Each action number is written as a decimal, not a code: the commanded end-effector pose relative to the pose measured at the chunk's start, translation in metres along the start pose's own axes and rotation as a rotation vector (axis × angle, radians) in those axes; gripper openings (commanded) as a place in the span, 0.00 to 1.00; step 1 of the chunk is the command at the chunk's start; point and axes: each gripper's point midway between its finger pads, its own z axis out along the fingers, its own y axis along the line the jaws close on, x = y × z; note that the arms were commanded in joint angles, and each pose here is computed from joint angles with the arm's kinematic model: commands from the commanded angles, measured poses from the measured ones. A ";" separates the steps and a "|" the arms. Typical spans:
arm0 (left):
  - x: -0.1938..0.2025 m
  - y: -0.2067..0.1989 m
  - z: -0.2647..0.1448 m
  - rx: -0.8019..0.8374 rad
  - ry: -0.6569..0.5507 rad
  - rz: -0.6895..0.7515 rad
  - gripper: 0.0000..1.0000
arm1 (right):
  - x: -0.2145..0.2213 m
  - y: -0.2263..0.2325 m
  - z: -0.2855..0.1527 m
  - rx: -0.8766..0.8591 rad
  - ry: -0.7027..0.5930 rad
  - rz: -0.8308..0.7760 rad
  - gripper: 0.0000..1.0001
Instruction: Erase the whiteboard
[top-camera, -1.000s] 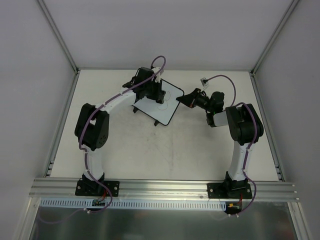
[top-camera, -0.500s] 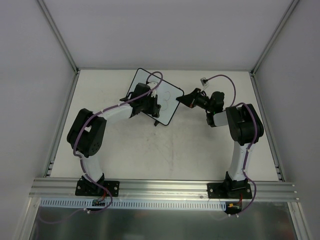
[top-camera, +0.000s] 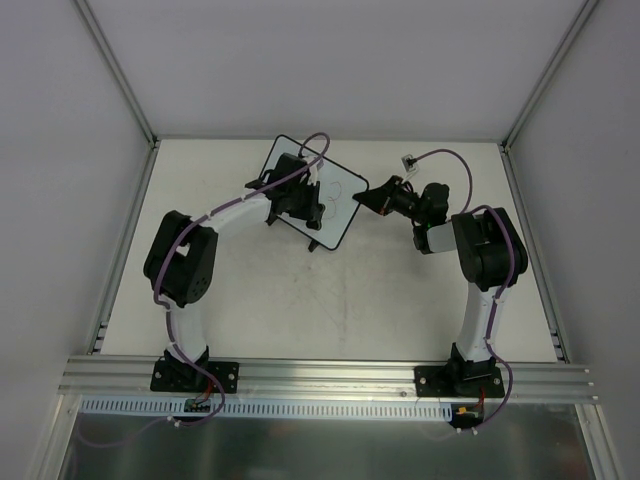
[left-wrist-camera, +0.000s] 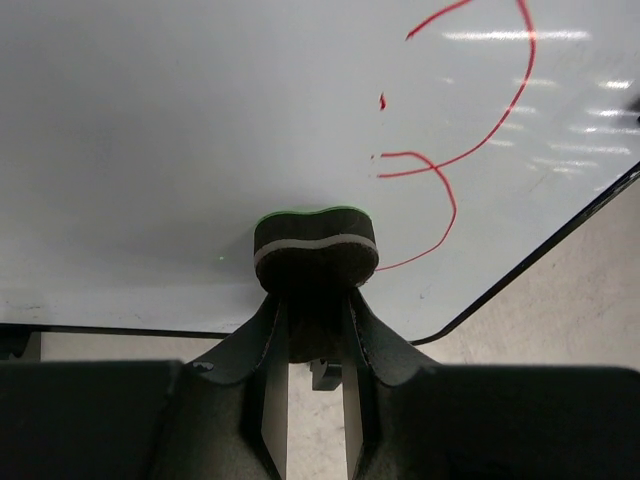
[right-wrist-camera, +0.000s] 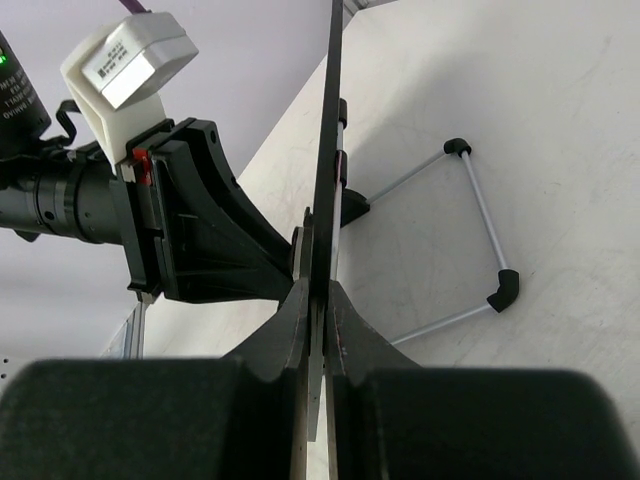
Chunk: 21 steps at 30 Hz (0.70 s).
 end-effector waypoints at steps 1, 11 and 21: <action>-0.063 -0.021 0.010 0.052 -0.161 0.051 0.00 | -0.008 0.063 0.002 -0.241 -0.001 -0.256 0.00; -0.109 -0.030 0.007 0.052 -0.215 0.084 0.00 | -0.007 0.065 0.004 -0.250 0.004 -0.260 0.00; -0.137 -0.037 -0.003 0.050 -0.253 0.119 0.00 | -0.004 0.066 0.004 -0.255 0.012 -0.260 0.00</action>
